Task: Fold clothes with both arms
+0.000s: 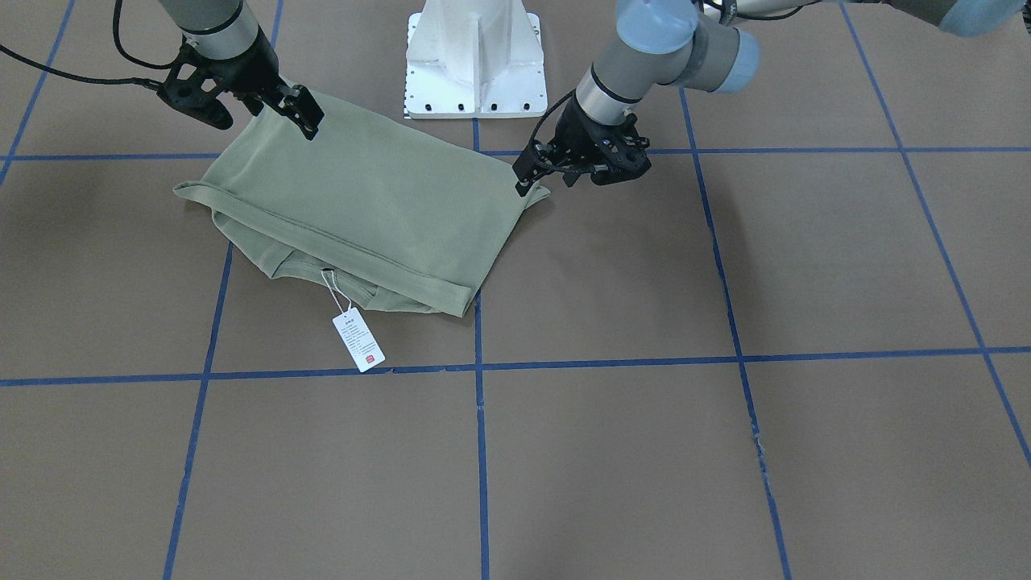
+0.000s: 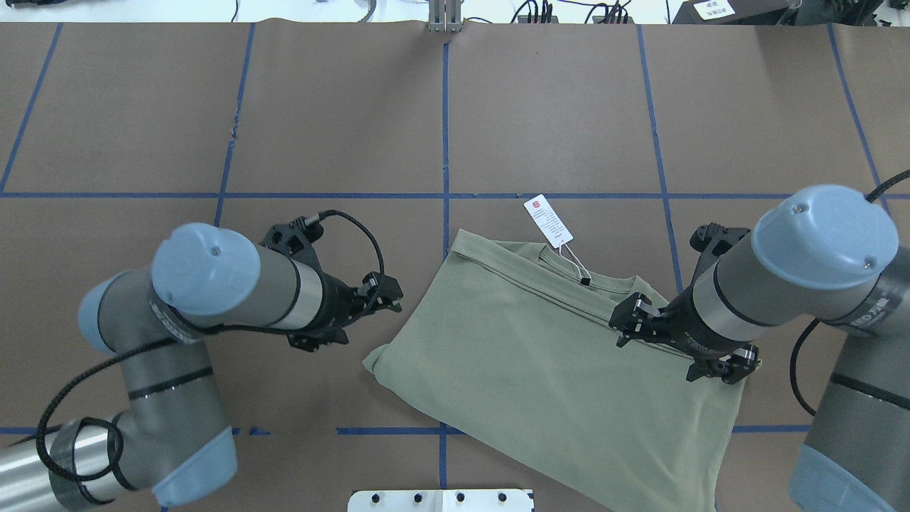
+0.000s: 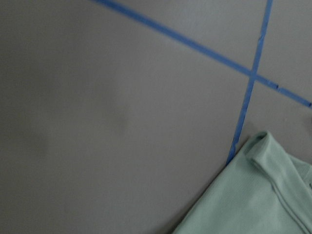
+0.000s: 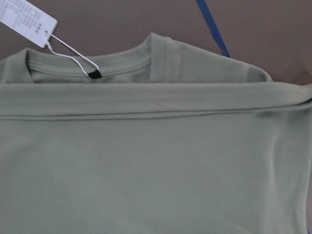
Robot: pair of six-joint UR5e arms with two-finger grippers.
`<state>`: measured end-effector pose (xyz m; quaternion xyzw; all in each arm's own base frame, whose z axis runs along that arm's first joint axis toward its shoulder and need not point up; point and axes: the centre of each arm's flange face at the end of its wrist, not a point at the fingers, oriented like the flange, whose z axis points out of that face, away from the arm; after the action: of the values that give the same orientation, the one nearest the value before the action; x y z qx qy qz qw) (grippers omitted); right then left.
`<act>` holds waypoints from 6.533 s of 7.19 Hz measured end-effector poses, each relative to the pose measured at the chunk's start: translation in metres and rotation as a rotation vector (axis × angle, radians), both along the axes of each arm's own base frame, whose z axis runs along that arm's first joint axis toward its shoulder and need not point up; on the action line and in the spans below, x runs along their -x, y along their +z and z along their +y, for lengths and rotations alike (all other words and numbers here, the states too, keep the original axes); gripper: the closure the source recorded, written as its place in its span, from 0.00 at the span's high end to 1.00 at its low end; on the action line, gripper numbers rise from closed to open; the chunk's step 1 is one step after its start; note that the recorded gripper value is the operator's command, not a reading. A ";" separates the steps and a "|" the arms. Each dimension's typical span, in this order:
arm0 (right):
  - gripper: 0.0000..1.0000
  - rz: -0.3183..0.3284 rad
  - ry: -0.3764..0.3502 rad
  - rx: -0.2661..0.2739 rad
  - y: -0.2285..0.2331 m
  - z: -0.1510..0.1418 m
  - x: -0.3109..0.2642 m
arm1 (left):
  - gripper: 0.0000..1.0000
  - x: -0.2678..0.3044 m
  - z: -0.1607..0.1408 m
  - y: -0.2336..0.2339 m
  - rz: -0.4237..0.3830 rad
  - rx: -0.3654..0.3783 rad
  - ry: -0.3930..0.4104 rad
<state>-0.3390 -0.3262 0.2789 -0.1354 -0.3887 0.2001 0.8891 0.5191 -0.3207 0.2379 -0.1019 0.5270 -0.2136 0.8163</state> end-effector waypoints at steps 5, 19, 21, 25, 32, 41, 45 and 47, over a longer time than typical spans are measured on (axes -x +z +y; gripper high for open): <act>1.00 -0.055 0.027 -0.076 -0.034 -0.054 0.001 | 0.85 -0.049 0.034 0.017 -0.086 0.076 -0.061; 1.00 -0.065 0.052 -0.087 -0.033 -0.064 -0.005 | 0.00 -0.004 -0.185 0.008 -0.242 -0.277 -0.221; 1.00 -0.075 0.054 -0.093 -0.034 -0.065 -0.005 | 0.00 0.003 -0.253 0.033 -0.280 -0.349 -0.258; 1.00 -0.078 0.059 -0.089 -0.035 -0.064 -0.005 | 0.73 -0.035 -0.331 0.008 -0.266 -0.510 -0.317; 1.00 -0.052 0.007 -0.248 -0.027 -0.087 0.022 | 1.00 0.018 -0.371 0.023 -0.269 -0.573 -0.233; 1.00 0.113 -0.340 -0.527 0.007 -0.029 0.180 | 1.00 0.146 -0.216 -0.032 -0.155 -0.573 -0.007; 1.00 0.157 -0.399 -0.530 0.036 -0.017 0.183 | 1.00 0.145 -0.215 -0.037 -0.146 -0.568 -0.007; 1.00 0.175 -0.404 -0.526 0.049 -0.022 0.171 | 1.00 0.143 -0.216 -0.036 -0.145 -0.566 -0.007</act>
<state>-0.5100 -0.3483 0.3282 0.0422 -0.3147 -0.0763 0.9452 0.3760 -0.5363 0.2017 0.1476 0.5062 -0.0676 0.8470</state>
